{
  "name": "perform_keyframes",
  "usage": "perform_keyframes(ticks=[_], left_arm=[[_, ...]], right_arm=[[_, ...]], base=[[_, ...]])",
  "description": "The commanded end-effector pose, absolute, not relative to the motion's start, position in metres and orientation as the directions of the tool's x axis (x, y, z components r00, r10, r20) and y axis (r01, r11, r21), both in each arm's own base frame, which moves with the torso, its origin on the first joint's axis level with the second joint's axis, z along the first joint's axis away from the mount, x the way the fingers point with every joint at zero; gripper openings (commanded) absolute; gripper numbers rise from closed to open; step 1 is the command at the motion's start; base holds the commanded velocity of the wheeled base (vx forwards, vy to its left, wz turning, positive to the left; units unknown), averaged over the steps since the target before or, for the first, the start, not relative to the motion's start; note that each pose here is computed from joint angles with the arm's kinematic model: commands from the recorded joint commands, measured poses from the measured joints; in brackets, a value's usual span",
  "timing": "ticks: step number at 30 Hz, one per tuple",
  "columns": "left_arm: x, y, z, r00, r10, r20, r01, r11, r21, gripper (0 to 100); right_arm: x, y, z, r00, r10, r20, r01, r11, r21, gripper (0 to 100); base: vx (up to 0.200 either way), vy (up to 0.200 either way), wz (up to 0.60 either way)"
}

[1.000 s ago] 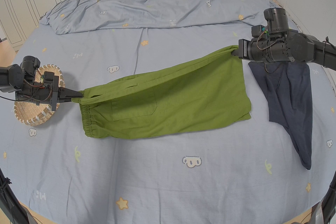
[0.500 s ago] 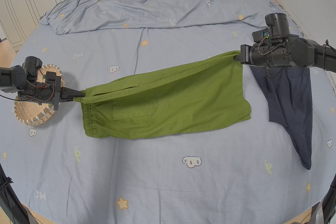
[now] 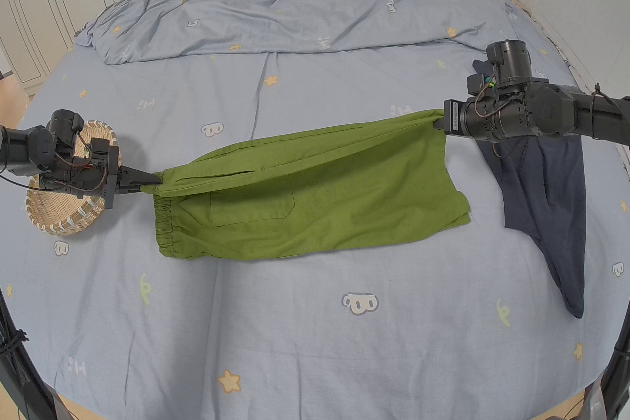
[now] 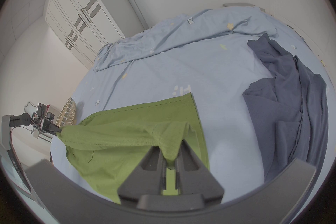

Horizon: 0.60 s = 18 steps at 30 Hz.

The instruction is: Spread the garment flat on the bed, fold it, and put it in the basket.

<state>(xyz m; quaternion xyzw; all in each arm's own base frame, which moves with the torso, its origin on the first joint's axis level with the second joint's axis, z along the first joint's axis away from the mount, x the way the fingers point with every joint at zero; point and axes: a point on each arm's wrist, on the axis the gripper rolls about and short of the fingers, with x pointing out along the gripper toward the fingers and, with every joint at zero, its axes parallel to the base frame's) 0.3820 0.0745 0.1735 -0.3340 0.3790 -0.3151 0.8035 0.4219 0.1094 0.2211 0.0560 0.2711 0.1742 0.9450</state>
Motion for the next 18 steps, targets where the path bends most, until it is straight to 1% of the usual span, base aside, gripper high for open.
perform_keyframes(ticks=[1, 3, 4, 5, 6, 11, 12, 18], left_arm=[[0.385, 0.075, 0.169, 0.511, -0.76, -0.401, 0.245, 0.576, -0.78, 0], [0.386, 0.074, 0.168, 0.509, -0.761, -0.402, 0.245, 0.576, -0.78, 0], [0.388, 0.073, 0.166, 0.502, -0.765, -0.403, 0.244, 0.572, -0.783, 0], [0.388, 0.072, 0.166, 0.502, -0.766, -0.402, 0.247, 0.573, -0.782, 0], [0.389, 0.072, 0.167, 0.503, -0.765, -0.402, 0.248, 0.573, -0.781, 100], [0.39, 0.071, 0.172, 0.507, -0.766, -0.396, 0.257, 0.572, -0.779, 100], [0.392, 0.061, 0.174, 0.489, -0.779, -0.391, 0.259, 0.558, -0.788, 100], [0.4, 0.051, 0.18, 0.482, -0.791, -0.376, 0.264, 0.54, -0.799, 100]], right_arm=[[0.427, 0.112, 0.213, 0.787, 0.356, -0.504, -0.295, 0.935, 0.199, 0], [0.427, 0.112, 0.212, 0.789, 0.35, -0.505, -0.291, 0.937, 0.195, 0], [0.427, 0.112, 0.212, 0.791, 0.344, -0.507, -0.286, 0.939, 0.192, 100], [0.427, 0.112, 0.212, 0.79, 0.345, -0.506, -0.287, 0.938, 0.193, 100], [0.427, 0.113, 0.212, 0.79, 0.347, -0.506, -0.288, 0.938, 0.193, 100], [0.427, 0.116, 0.204, 0.776, 0.351, -0.523, -0.293, 0.936, 0.194, 100], [0.426, 0.118, 0.202, 0.775, 0.355, -0.523, -0.297, 0.935, 0.194, 100], [0.421, 0.122, 0.203, 0.773, 0.364, -0.519, -0.308, 0.931, 0.193, 100]], base=[[0.0, 0.0, 0.0], [0.0, 0.0, 0.0], [0.0, 0.0, 0.0], [0.0, 0.0, 0.0], [0.0, 0.0, 0.0], [0.0, 0.0, 0.0], [0.0, 0.0, 0.0], [0.0, 0.0, 0.0]])
